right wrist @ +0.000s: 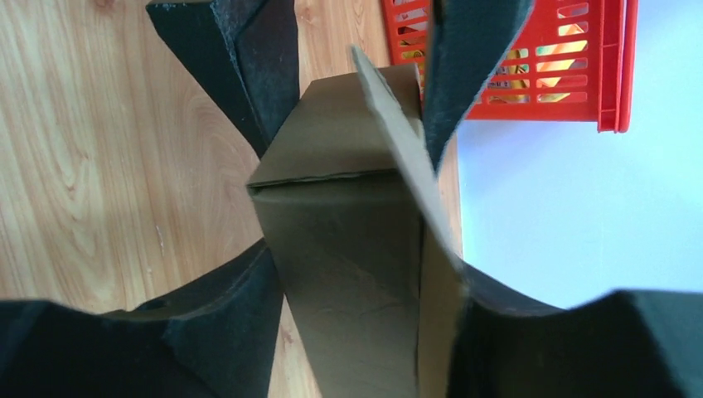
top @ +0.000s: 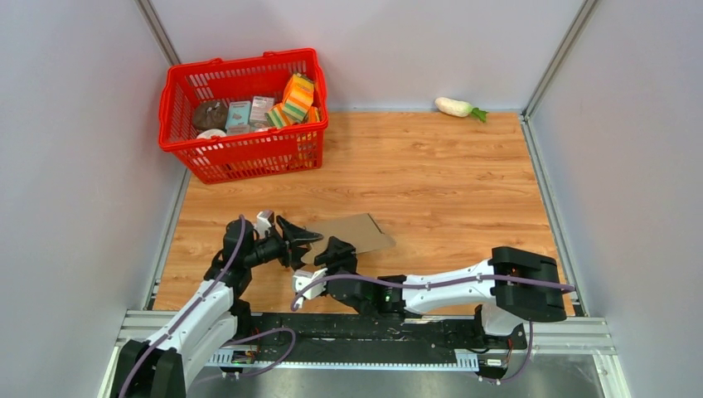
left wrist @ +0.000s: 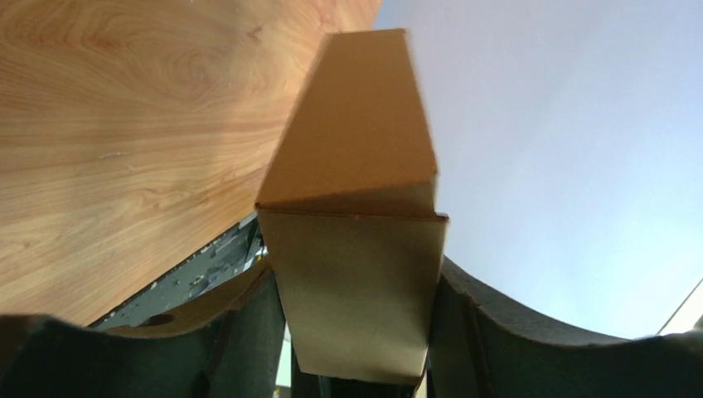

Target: Fold the paper box

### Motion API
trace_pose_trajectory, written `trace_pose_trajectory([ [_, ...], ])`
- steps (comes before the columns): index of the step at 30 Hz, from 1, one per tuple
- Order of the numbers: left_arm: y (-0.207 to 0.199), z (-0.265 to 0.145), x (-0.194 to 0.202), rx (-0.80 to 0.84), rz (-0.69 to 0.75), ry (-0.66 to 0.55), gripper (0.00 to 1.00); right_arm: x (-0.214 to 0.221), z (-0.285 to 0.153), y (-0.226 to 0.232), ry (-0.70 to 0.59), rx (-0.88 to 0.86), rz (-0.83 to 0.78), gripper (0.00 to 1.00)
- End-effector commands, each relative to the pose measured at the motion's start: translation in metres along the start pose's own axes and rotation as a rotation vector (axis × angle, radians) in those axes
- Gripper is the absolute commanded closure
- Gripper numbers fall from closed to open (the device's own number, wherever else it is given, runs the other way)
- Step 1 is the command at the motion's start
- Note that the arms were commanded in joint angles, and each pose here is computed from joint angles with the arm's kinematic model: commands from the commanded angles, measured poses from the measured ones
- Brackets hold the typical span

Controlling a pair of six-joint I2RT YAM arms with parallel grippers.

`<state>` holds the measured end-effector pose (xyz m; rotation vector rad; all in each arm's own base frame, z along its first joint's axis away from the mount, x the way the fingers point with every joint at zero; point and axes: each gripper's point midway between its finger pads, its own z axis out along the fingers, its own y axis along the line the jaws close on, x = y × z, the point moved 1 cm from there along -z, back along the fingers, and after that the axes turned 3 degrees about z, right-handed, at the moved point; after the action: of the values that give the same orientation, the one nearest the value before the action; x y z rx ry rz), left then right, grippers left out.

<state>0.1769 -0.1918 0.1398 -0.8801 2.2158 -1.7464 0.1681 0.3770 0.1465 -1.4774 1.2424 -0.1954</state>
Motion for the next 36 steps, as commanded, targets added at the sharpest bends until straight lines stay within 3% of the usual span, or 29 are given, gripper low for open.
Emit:
trace_pose_trajectory([
  [1, -0.008, -0.004, 0.005, -0.001, 0.036, 0.018, 0.31, -0.003, -0.008, -0.020, -0.017, 0.119, 0.042, 0.49],
  [2, -0.009, -0.005, 0.005, -0.012, 0.053, 0.013, 0.29, -0.002, -0.011, -0.023, -0.014, 0.128, 0.059, 0.54],
  [6, -0.010, -0.011, 0.002, -0.026, 0.193, -0.041, 0.27, 0.008, -0.020, -0.015, 0.025, 0.128, 0.062, 0.59],
  [9, -0.014, -0.021, -0.001, -0.039, 0.360, -0.112, 0.26, 0.020, -0.028, -0.009, 0.072, 0.124, 0.094, 0.60],
  [10, -0.022, -0.026, -0.003, -0.045, 0.486, -0.139, 0.26, 0.026, -0.033, -0.011, 0.098, 0.128, 0.095, 0.60],
  [11, -0.008, -0.033, -0.004, -0.130, 0.501, -0.150, 0.26, 0.030, -0.036, -0.011, 0.111, 0.128, 0.113, 0.60],
  [13, -0.015, -0.053, -0.019, -0.214, 0.673, -0.284, 0.25, 0.037, -0.045, -0.010, 0.142, 0.094, 0.164, 0.60],
  [15, -0.001, -0.073, -0.030, -0.333, 0.717, -0.383, 0.24, 0.032, -0.049, -0.013, 0.151, 0.035, 0.216, 0.59],
  [16, 0.001, -0.082, -0.031, -0.366, 0.757, -0.401, 0.24, 0.039, -0.055, 0.002, 0.190, -0.092, 0.252, 0.59],
  [19, 0.001, -0.091, -0.037, -0.382, 0.795, -0.463, 0.23, 0.037, -0.065, 0.012, 0.255, -0.330, 0.349, 0.59],
  [24, 0.003, -0.078, -0.036, -0.335, 0.782, -0.429, 0.24, 0.044, -0.072, 0.022, 0.407, -0.652, 0.482, 0.58],
  [27, 0.007, -0.066, -0.036, -0.306, 0.758, -0.392, 0.27, 0.052, -0.055, 0.008, 0.486, -0.660, 0.507, 0.57],
  [29, 0.010, -0.061, -0.036, -0.295, 0.754, -0.372, 0.28, 0.047, -0.044, -0.003, 0.491, -0.677, 0.524, 0.51],
  [31, 0.016, -0.059, -0.036, -0.303, 0.746, -0.355, 0.29, 0.056, -0.032, 0.007, 0.559, -0.702, 0.478, 0.51],
  [36, 0.029, -0.058, -0.032, -0.310, 0.735, -0.328, 0.29, 0.044, -0.004, 0.015, 0.523, -0.738, 0.485, 0.43],
])
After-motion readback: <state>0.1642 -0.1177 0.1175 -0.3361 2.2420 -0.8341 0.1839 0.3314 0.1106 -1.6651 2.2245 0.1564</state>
